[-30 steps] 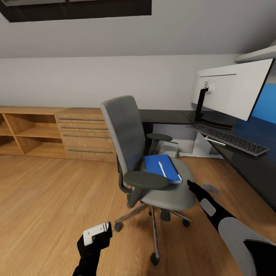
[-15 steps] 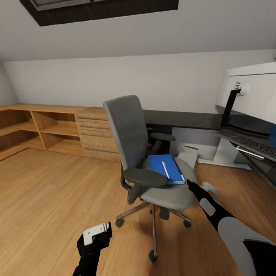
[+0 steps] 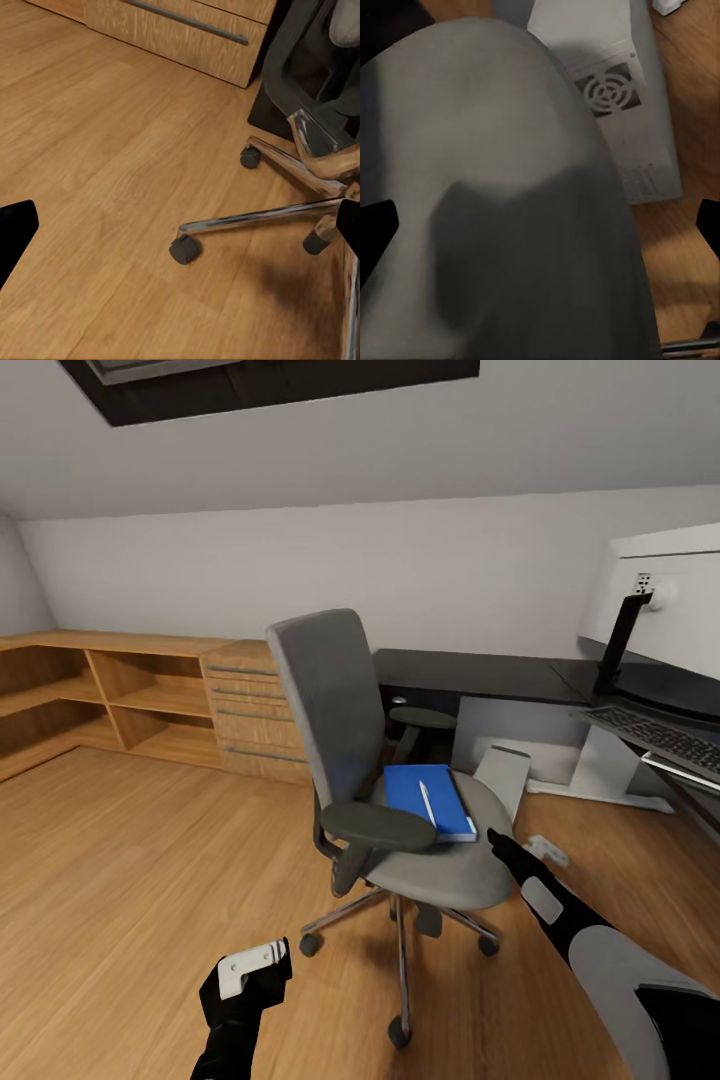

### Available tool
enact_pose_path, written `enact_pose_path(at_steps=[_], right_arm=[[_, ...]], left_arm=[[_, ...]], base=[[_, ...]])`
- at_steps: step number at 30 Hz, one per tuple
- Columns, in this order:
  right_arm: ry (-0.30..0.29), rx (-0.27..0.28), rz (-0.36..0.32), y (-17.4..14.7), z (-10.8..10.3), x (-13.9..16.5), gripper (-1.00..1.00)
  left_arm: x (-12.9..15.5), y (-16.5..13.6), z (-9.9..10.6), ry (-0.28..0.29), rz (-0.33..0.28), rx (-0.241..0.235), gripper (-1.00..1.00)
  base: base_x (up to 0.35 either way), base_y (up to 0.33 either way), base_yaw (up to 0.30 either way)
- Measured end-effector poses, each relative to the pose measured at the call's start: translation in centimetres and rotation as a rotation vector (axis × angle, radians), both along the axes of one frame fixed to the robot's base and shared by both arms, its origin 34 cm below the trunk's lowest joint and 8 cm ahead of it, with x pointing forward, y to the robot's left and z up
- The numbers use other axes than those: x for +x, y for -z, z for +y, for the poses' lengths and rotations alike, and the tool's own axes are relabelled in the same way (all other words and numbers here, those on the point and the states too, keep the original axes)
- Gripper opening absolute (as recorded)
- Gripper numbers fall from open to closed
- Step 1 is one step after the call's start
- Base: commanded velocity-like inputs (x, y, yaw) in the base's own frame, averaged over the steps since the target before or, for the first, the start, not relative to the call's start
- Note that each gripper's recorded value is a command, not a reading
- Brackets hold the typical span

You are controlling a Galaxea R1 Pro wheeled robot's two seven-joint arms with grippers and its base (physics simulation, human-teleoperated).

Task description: In the bedroom, organize the workspace by keeping the computer under the desk, ensuring the monitor is on the desk, placing the keyboard on the desk next to the monitor, placing the mouse on the desk next to the keyboard, moving the folder from the swivel chair onto the desk next to the mouse, stacking the notebook on top of the folder with the pen on top of the notebook, and positioning the swivel chair next to the desk.

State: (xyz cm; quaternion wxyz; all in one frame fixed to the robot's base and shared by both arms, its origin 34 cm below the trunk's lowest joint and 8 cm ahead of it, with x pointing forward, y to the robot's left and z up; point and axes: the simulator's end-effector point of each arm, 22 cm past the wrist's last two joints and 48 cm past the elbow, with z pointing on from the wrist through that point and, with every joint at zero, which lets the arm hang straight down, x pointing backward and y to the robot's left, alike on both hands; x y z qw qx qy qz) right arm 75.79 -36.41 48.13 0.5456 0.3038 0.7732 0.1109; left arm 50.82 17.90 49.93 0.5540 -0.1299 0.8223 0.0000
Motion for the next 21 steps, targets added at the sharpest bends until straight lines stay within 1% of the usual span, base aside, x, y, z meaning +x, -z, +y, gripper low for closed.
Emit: enact_pose_path(at_steps=[6, 7, 8, 13, 19, 21], right_arm=[[0.028, -0.017, 0.020, 0.6, -2.6, -0.8, 1.00], [0.062, -0.004, 0.027, 0.9, -4.2, -1.3, 1.00], [0.071, 0.001, 0.026, 0.9, -4.5, -1.3, 1.00], [0.088, 0.011, 0.023, 0.9, -5.1, -1.5, 1.00], [0.090, 0.012, 0.022, 0.8, -5.2, -1.5, 1.00], [0.091, 0.012, 0.022, 0.8, -5.2, -1.5, 1.00]], left_arm=[[0.0, 0.0, 0.2, -0.004, 0.001, 0.001, 1.00], [0.0, 0.0, 0.2, -0.006, 0.001, 0.002, 1.00], [0.0, 0.0, 0.2, -0.006, 0.001, 0.002, 1.00], [0.0, 0.0, 0.2, -0.005, 0.000, 0.002, 1.00], [0.0, 0.0, -0.1, 0.002, -0.001, 0.001, 1.00], [0.0, 0.0, -0.1, 0.002, -0.001, 0.001, 1.00]], base=[[0.009, 0.000, 0.000], [0.000, 0.000, 0.000], [0.000, 0.000, 0.000], [0.028, 0.000, 0.000], [0.226, 0.000, 0.000], [0.128, 0.000, 0.000]])
